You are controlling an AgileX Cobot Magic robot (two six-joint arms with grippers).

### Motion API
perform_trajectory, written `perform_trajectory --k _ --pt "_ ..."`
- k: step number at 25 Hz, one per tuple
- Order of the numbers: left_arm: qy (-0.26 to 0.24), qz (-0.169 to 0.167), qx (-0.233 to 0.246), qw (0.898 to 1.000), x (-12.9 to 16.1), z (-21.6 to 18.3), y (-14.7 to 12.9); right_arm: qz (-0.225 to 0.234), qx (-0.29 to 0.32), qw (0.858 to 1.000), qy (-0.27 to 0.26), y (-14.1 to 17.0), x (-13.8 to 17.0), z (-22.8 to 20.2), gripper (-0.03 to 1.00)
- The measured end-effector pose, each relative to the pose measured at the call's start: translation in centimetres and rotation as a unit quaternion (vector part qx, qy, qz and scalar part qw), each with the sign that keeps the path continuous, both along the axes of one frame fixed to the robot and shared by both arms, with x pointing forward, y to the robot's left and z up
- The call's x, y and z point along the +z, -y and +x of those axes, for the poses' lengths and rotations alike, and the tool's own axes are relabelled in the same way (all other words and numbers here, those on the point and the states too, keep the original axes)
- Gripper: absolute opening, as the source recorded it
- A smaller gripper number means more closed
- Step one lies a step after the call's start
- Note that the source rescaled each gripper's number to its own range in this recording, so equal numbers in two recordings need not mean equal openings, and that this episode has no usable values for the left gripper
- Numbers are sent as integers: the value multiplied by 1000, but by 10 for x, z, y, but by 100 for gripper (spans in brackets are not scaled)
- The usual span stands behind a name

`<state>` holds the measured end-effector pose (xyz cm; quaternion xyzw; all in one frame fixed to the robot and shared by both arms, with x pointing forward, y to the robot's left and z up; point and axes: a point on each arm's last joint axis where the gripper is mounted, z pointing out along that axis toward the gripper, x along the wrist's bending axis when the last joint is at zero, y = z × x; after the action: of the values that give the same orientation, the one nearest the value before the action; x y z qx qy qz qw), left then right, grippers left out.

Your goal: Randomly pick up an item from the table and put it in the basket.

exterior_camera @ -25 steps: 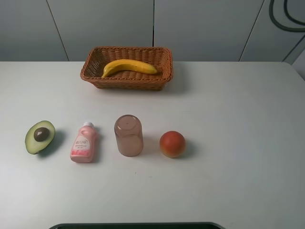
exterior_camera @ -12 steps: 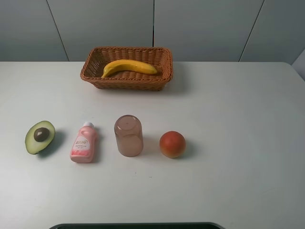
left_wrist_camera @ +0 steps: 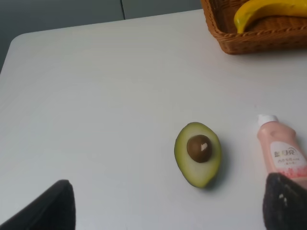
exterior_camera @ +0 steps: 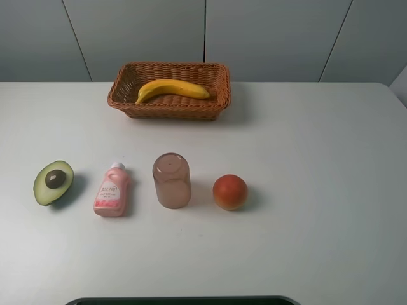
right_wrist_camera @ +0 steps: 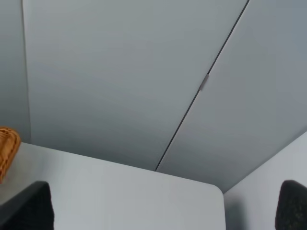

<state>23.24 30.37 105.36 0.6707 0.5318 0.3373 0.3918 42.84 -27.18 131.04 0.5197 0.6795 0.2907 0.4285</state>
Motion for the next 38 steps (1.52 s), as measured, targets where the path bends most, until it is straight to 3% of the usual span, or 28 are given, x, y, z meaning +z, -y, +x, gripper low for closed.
perform_trajectory --k 9,17,29,38 --pt "0 0 0 1000 0 0 0 36 19 998 49 26 -14 -106 99" --pt "0 0 0 1000 0 0 0 74 51 994 58 37 -64 -172 99" --pt "0 2 -1 1000 0 0 0 124 95 987 30 30 -174 -192 99" --pt "0 2 -1 1000 0 0 0 159 118 979 41 25 -233 -197 99"
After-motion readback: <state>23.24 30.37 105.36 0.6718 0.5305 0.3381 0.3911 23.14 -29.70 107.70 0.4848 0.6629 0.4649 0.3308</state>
